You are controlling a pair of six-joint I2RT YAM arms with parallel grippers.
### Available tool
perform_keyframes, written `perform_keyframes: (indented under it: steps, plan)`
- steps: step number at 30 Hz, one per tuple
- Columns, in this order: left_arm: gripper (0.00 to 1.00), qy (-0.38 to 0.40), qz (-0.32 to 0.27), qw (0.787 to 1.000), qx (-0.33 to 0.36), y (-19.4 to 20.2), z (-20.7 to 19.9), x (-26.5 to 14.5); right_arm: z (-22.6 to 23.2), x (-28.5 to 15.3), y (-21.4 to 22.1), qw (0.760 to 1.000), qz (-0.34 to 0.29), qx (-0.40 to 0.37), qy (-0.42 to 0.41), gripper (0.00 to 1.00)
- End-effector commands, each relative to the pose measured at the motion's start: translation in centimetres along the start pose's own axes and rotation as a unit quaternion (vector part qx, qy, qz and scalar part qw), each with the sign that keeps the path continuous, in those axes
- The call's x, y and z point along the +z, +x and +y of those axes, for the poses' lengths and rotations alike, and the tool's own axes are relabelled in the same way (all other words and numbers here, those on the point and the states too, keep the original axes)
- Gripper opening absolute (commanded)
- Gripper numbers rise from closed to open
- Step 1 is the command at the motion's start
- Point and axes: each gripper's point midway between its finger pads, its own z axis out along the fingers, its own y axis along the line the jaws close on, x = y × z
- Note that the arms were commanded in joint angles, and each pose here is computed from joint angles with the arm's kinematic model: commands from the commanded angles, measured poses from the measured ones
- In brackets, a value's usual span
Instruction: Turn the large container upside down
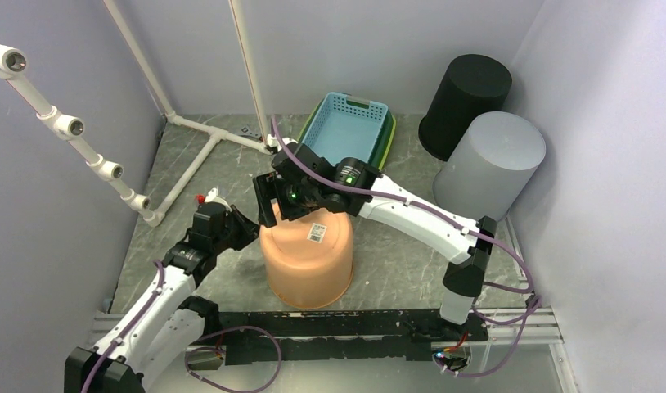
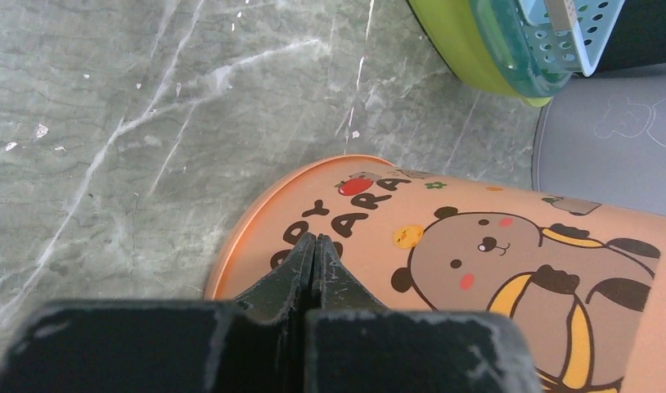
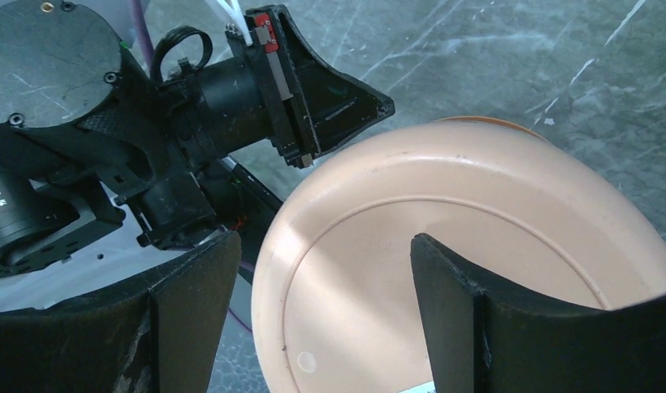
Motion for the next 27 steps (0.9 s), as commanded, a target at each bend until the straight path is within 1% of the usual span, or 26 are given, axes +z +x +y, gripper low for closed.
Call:
perform_keyframes:
  steps: [1, 3, 4, 6, 8, 11, 12, 13, 16, 19, 21, 22, 27]
  plan:
    - [0.03, 0.011, -0.002, 1.0, 0.003, -0.3, -0.7, -0.1, 0.4, -1.0, -0.4, 1.0, -0.013, -0.002, -0.014, 0.8]
    - [0.03, 0.003, 0.001, 1.0, 0.009, -0.4, -0.8, -0.4, 0.5, -1.8, -0.9, 0.999, -0.025, -0.015, -0.018, 0.81]
    - [0.05, -0.006, 0.003, 1.0, 0.011, -0.6, -0.7, -0.7, 0.6, -2.3, -1.3, 0.999, -0.034, -0.025, -0.023, 0.81]
    - [0.2, -0.03, 0.005, 0.999, 0.024, -1.1, -0.6, -1.5, 0.8, -3.6, -2.2, 0.997, -0.052, -0.05, -0.028, 0.83]
    - [0.32, -0.067, -0.001, 0.997, 0.039, -2.1, -0.2, -2.6, 0.1, -5.0, -3.1, 0.995, -0.073, -0.074, -0.011, 0.85]
    - [0.62, -0.112, -0.011, 0.991, 0.067, -3.8, -0.2, -4.6, -1.5, -6.8, -3.9, 0.988, -0.098, -0.114, 0.026, 0.88]
    - [0.68, -0.131, -0.012, 0.988, 0.077, -4.2, 0.1, -5.4, -2.1, -7.1, -3.9, 0.986, -0.102, -0.125, 0.037, 0.88]
    - [0.71, -0.143, -0.019, 0.986, 0.086, -4.9, 0.0, -6.1, -2.5, -7.3, -3.8, 0.984, -0.106, -0.133, 0.049, 0.89]
    - [0.77, -0.173, -0.041, 0.977, 0.116, -7.1, -0.6, -8.2, -3.8, -8.0, -3.6, 0.975, -0.125, -0.159, 0.088, 0.89]
    - [0.8, -0.211, -0.061, 0.966, 0.136, -8.8, -0.3, -9.8, -3.9, -8.5, -3.1, 0.963, -0.153, -0.194, 0.107, 0.9]
    - [0.82, -0.226, -0.071, 0.96, 0.151, -9.7, -0.3, -10.4, -2.9, -8.4, -2.6, 0.954, -0.176, -0.224, 0.099, 0.9]
    - [0.83, -0.232, -0.074, 0.958, 0.154, -10.0, -0.2, -10.6, -2.0, -8.4, -2.1, 0.946, -0.183, -0.25, 0.092, 0.9]
    - [0.87, -0.282, -0.081, 0.945, 0.144, -10.9, 0.6, -11.7, 0.0, -7.7, -1.3, 0.919, -0.21, -0.308, 0.127, 0.91]
